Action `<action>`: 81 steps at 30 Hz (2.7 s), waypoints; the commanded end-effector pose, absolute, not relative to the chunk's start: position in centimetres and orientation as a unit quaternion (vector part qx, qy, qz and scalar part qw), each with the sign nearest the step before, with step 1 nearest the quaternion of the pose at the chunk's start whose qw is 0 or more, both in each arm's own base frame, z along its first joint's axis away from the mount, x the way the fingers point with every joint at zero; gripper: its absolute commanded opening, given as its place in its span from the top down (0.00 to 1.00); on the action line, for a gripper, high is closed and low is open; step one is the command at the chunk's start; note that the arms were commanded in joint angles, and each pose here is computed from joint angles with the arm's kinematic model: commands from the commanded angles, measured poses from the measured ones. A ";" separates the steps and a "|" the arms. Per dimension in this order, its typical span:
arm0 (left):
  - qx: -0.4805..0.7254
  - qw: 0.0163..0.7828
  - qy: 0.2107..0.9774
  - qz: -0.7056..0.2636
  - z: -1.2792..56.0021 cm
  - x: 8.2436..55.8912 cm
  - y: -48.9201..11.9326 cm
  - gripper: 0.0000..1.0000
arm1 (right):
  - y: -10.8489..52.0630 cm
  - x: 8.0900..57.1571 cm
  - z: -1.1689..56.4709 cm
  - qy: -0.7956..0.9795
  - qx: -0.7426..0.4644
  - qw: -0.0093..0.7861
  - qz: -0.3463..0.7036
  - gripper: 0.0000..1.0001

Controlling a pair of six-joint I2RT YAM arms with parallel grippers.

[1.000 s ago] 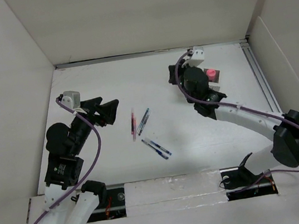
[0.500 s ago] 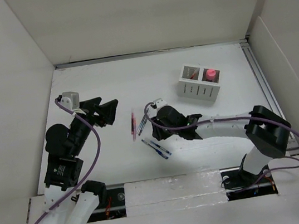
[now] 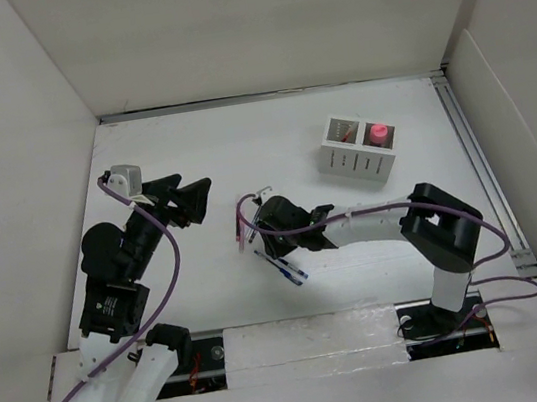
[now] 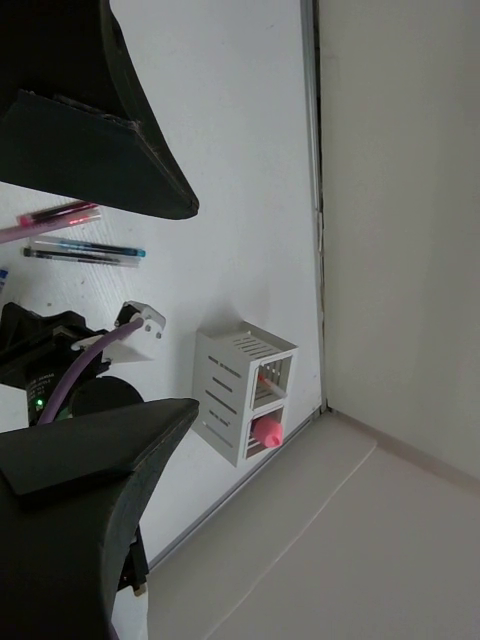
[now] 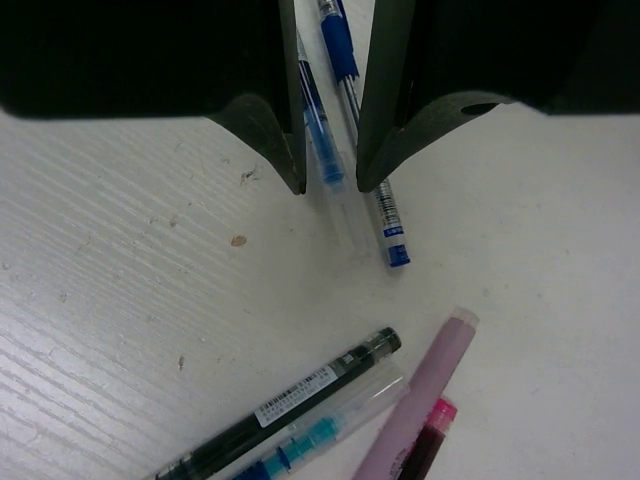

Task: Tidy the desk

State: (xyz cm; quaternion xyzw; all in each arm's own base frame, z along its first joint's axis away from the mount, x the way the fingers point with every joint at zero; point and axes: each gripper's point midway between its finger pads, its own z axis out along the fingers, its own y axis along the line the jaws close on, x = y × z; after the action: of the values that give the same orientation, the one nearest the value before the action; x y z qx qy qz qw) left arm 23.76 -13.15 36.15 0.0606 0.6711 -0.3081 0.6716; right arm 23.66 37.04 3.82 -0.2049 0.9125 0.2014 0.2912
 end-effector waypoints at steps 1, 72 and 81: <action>0.067 0.685 0.656 -0.311 37.4 23.6 -13.2 0.32 | 37.8 24.4 4.5 0.910 -0.204 0.303 0.197 0.68; 0.069 0.685 0.656 -0.311 37.3 23.6 -13.2 0.32 | 9.3 48.9 25.1 0.678 0.255 0.682 -0.096 0.69; 0.067 0.685 0.655 -0.312 37.4 23.5 -13.2 0.32 | 12.9 45.0 28.9 0.697 0.217 0.682 0.038 0.74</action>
State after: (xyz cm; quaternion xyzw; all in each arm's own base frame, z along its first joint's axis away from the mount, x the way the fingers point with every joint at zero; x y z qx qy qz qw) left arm 23.89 -13.20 35.99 0.0605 0.6733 -0.3077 0.6695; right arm 46.28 9.90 28.33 0.2391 0.6817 -0.0360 0.6905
